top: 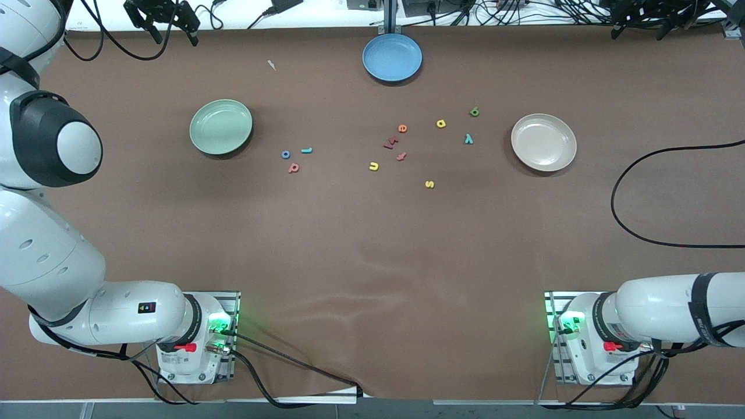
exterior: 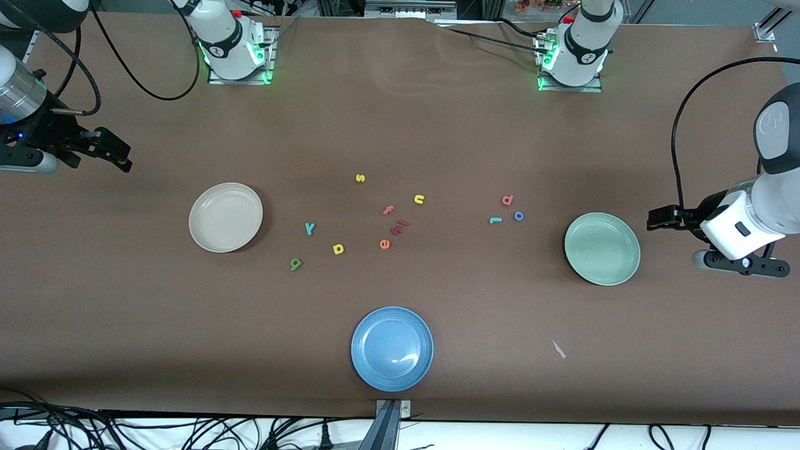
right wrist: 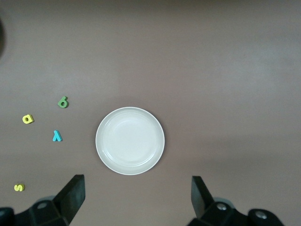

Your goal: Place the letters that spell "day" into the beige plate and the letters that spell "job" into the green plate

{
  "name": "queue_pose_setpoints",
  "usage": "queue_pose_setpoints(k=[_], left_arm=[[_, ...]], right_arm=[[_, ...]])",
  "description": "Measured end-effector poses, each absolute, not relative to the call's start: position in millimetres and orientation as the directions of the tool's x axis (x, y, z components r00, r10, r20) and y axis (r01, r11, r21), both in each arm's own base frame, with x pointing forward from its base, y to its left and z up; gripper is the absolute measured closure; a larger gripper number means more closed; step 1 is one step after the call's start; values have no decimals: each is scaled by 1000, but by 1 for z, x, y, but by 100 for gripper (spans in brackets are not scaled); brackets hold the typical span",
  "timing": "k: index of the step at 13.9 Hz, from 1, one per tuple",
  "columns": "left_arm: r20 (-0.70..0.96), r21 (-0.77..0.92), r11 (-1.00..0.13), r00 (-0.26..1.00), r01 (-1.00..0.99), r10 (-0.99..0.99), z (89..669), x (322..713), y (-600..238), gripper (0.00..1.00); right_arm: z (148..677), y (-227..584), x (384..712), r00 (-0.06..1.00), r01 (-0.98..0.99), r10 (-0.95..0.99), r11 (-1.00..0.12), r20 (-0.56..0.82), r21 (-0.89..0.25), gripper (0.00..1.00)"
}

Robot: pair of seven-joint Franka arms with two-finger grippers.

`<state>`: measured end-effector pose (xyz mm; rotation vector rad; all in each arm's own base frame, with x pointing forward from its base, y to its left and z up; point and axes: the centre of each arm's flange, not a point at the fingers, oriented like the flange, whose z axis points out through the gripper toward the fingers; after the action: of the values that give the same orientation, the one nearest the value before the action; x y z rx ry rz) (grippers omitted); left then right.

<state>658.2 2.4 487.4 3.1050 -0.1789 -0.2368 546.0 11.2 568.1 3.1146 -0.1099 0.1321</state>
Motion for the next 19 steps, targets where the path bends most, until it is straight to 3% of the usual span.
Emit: queue_pose_setpoints(k=[19], left_arm=[[-150, 31, -993, 982, -112, -115, 487, 658, 2, 0]], right_arm=[[564, 11, 548, 994, -73, -71, -997, 80, 20, 0]])
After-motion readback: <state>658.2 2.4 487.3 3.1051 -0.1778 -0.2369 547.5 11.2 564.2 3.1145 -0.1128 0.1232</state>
